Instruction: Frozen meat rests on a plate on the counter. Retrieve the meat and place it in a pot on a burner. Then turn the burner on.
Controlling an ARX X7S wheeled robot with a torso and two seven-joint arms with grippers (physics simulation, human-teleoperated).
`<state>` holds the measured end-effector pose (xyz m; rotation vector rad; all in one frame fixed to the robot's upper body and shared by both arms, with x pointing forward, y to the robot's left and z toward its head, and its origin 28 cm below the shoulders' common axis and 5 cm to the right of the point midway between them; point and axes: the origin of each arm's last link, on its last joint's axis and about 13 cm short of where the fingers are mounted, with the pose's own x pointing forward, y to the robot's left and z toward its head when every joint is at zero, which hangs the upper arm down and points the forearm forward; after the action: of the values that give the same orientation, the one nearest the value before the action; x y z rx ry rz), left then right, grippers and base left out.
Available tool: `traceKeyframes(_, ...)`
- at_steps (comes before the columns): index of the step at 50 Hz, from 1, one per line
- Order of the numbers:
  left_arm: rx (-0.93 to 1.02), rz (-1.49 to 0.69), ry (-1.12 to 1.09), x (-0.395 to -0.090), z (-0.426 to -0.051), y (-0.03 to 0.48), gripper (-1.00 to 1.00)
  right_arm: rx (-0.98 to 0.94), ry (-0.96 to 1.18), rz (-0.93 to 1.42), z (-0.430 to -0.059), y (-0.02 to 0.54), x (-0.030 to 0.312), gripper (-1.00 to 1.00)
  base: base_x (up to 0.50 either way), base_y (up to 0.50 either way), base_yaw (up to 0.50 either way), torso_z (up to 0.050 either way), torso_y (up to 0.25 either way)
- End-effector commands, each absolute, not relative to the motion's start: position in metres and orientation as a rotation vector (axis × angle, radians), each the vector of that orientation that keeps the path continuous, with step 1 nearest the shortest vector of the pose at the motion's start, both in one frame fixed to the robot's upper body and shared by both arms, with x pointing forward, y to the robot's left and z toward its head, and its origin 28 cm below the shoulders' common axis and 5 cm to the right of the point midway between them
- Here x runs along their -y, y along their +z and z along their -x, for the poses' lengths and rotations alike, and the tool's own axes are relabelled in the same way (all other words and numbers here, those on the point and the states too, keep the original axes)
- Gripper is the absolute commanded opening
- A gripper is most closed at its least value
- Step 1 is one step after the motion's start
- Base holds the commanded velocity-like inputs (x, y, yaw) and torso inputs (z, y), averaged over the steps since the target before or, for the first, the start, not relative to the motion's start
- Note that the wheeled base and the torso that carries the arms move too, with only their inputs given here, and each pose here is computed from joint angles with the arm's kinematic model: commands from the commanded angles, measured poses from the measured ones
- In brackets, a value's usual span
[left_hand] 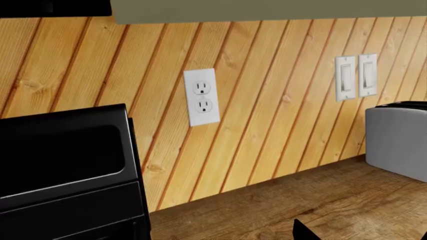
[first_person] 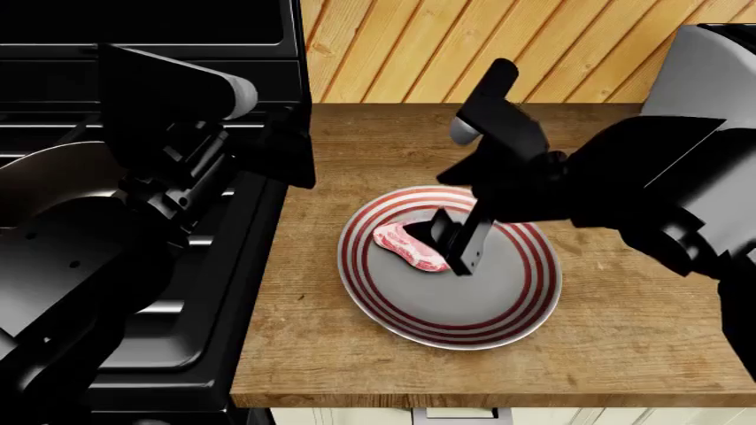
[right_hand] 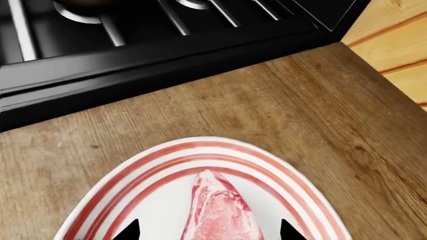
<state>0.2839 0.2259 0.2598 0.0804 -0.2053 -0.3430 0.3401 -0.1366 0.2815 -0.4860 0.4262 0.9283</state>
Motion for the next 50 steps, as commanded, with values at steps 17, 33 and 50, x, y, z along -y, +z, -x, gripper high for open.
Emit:
traceKeyframes(17,0.185,-0.08,-0.342,-0.226,-0.285,0.257,1.0,-0.477,0.936,0.462,-0.351,0.258,0.139,1.0,0.0,0.0,0.0,0.0,0.0)
traceKeyframes(33,0.178,-0.076,-0.345,-0.225,-0.287,0.255,1.0,-0.496,0.92,0.465,-0.355,0.25,0.141,1.0,0.0,0.0,0.0,0.0,0.0)
traceKeyframes(50,0.17,-0.074,-0.343,-0.225,-0.289,0.253,1.0,-0.522,0.913,0.459,-0.361,0.241,0.141,1.0,0.0,0.0,0.0,0.0,0.0)
